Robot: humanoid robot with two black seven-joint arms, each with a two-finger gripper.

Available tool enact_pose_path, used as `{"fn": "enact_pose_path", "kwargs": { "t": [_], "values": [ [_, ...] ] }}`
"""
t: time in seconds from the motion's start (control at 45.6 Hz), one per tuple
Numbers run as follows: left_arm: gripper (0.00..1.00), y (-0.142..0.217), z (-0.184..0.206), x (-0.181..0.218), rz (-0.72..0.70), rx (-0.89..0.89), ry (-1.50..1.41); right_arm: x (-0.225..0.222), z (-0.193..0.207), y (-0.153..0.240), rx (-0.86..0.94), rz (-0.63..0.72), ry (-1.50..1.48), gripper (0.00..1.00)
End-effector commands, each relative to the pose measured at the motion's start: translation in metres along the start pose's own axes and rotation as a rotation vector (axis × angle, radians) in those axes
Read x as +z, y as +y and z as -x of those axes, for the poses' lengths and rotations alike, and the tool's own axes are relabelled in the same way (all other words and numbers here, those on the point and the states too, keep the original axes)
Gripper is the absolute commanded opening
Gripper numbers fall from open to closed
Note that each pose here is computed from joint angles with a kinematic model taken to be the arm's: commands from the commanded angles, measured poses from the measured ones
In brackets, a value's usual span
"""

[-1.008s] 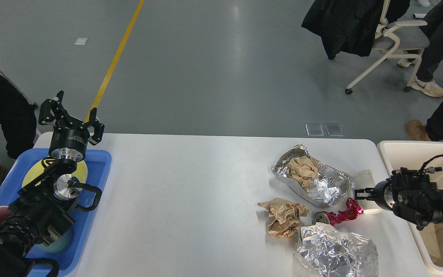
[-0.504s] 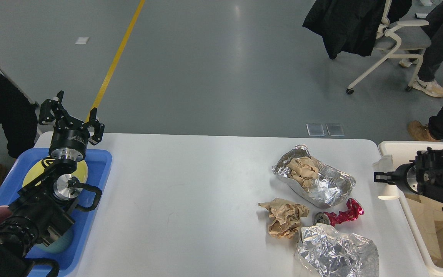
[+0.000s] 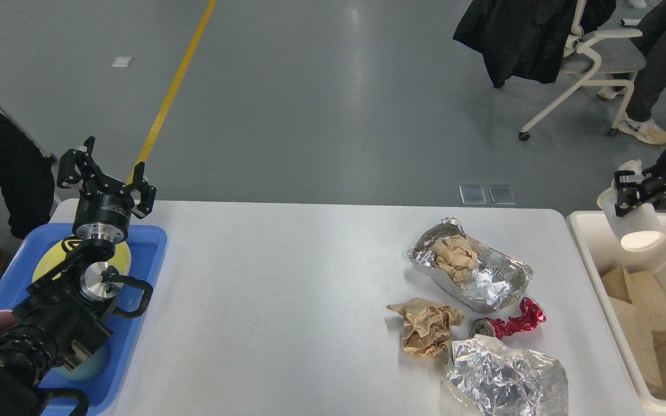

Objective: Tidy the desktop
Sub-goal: 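Grasp the white paper cup and lift it with the right gripper, then carry the paper cup over the white bin and release it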

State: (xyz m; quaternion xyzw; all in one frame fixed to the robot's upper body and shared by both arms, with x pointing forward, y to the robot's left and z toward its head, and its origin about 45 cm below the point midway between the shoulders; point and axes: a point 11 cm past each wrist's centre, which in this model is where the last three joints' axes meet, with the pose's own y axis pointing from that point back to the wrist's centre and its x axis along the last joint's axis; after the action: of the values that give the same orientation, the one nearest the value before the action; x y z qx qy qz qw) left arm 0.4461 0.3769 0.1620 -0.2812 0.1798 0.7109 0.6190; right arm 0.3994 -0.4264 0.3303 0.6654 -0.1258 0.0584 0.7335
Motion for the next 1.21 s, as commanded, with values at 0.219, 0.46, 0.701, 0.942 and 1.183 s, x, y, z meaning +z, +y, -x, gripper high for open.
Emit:
{"fn": "enact_pose_path", "kwargs": {
  "t": [0.219, 0.46, 0.701, 0.942, 1.183],
  "values": [
    [0.96, 0.0, 0.0, 0.0, 0.0, 0.0, 0.0, -0.105, -0.038, 0.08, 0.046, -0.125, 0.139, 0.17],
    [0.96, 0.0, 0.0, 0.0, 0.0, 0.0, 0.0, -0.095, -0.037, 0.074, 0.035, -0.099, 0.125, 0.17],
    [0.96, 0.0, 0.0, 0.0, 0.0, 0.0, 0.0, 0.009, -0.024, 0.037, -0.011, 0.089, -0.061, 0.13],
    [0.96, 0.0, 0.0, 0.0, 0.0, 0.0, 0.0, 0.14, 0.033, -0.019, -0.063, 0.344, -0.245, 0.12],
    [0.96, 0.0, 0.0, 0.0, 0.0, 0.0, 0.0, 0.191, 0.097, -0.105, 0.075, 0.491, -0.132, 0.13]
  ]
}}
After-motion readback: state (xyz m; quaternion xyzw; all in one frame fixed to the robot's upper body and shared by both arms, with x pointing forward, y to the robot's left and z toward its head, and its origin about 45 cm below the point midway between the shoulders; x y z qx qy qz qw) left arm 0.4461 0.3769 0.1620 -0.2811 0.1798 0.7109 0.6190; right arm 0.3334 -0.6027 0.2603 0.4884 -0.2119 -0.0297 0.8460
